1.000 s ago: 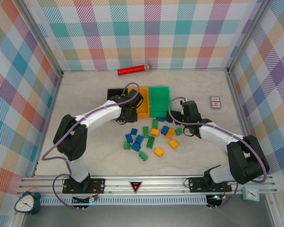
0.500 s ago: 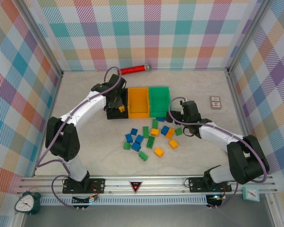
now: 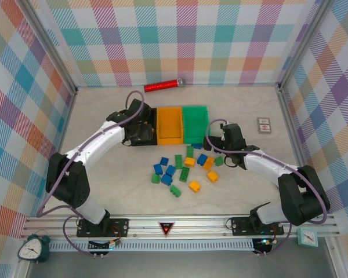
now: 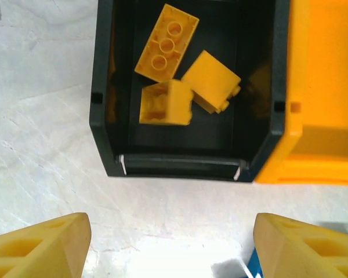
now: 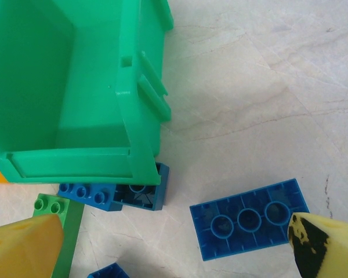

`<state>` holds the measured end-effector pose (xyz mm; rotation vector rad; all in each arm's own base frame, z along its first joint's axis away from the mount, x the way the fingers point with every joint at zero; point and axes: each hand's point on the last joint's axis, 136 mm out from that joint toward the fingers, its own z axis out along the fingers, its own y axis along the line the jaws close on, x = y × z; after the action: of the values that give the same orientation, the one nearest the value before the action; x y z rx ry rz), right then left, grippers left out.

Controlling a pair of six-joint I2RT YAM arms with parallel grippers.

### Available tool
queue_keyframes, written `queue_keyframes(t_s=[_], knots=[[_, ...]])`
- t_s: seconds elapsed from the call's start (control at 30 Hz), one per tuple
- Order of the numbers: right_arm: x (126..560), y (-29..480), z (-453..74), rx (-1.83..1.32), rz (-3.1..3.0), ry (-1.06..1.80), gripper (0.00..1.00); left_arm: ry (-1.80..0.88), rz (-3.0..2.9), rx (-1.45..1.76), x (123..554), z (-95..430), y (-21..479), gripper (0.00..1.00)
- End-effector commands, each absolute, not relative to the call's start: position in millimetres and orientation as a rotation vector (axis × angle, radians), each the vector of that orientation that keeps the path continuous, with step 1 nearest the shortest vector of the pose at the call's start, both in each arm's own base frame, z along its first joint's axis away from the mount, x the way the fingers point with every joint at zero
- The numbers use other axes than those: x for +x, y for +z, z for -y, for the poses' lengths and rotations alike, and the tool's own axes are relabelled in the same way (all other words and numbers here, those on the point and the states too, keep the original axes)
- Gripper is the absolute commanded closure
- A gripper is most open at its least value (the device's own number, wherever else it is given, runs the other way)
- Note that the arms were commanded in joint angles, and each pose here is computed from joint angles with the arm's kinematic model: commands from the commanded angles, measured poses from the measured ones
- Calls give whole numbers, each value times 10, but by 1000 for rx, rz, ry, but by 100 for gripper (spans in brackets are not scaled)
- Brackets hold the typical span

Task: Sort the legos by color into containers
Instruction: Place the lego in the container, then pick up the lego from the bottom-center of the table.

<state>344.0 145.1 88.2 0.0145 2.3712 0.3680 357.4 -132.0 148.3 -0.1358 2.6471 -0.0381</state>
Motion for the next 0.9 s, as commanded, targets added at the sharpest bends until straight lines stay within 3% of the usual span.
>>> queue_keyframes(t_s=[0.0, 0.37, 0.53, 0.87], knots=[[3304, 894, -1555, -32, -2433, 429, 2, -136, -2639, -102, 3413, 1377, 1613, 27], [2270, 798, -1541, -74, -2756, 428, 6, -326, -2683, -193, 2802, 1404, 1141, 27], [1947, 736, -1488, -42, -2879, 418, 8, -521, -2624, -164, 2567, 1744, 1131, 27], [2004, 526, -1645, -120, -2978, 297, 12, -505, -2631, -95, 2514, 1896, 1116, 27]])
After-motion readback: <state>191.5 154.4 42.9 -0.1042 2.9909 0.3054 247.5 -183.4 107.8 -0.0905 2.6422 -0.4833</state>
